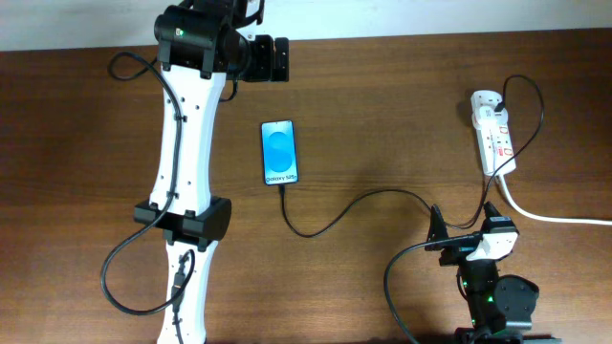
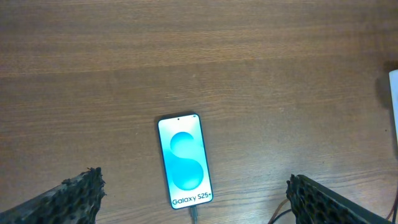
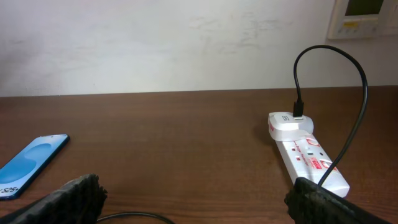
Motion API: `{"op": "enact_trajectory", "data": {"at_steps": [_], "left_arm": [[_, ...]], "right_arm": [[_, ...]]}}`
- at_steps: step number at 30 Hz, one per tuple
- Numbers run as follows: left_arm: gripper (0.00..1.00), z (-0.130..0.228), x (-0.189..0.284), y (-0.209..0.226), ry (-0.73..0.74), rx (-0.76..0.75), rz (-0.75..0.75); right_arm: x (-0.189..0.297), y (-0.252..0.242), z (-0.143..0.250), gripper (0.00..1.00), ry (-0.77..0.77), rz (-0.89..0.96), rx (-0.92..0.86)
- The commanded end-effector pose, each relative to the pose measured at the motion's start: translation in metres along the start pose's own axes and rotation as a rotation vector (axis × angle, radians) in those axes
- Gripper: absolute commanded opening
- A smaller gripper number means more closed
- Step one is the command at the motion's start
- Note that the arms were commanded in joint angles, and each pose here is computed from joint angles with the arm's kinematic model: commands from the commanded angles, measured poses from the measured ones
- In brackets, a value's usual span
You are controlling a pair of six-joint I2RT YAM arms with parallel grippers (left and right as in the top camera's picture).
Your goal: Plug charger to phone and switch on socket
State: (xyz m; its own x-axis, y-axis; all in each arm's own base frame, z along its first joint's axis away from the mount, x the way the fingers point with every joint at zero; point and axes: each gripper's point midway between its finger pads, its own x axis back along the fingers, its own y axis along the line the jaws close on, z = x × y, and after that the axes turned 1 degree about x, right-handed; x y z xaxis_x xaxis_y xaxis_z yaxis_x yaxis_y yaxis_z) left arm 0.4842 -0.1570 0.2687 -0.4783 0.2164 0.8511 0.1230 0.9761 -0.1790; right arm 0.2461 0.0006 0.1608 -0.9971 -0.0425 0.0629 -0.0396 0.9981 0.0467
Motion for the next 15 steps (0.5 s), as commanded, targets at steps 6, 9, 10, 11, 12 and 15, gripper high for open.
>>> {"op": "enact_trajectory", "data": {"at_steps": [6, 9, 10, 11, 12, 15], "left_arm": [[0.99, 0.023, 0.062, -0.004, 0.023, -0.019, 0.003], [0.99, 0.049, 0.11, -0.008, 0.015, -0.034, 0.014], [0.99, 0.056, 0.125, -0.012, 0.005, -0.044, 0.022], [0.99, 0.068, 0.142, -0.016, -0.005, -0.058, 0.033], [0.99, 0.082, 0.157, -0.016, -0.006, -0.065, 0.038], [0.99, 0.124, 0.175, -0.003, 0.043, -0.062, 0.021]], "right_arm": [[0.0, 0.003, 0.002, 0.98, 0.002, -0.018, -0.004], [0.0, 0.003, 0.002, 0.98, 0.003, -0.018, -0.003], [0.0, 0.003, 0.002, 0.98, 0.003, -0.018, -0.003], [0.0, 0.003, 0.002, 0.98, 0.003, -0.018, -0.003], [0.0, 0.003, 0.002, 0.98, 0.003, -0.018, -0.004], [0.0, 0.003, 0.002, 0.98, 0.003, -0.018, -0.004]]}}
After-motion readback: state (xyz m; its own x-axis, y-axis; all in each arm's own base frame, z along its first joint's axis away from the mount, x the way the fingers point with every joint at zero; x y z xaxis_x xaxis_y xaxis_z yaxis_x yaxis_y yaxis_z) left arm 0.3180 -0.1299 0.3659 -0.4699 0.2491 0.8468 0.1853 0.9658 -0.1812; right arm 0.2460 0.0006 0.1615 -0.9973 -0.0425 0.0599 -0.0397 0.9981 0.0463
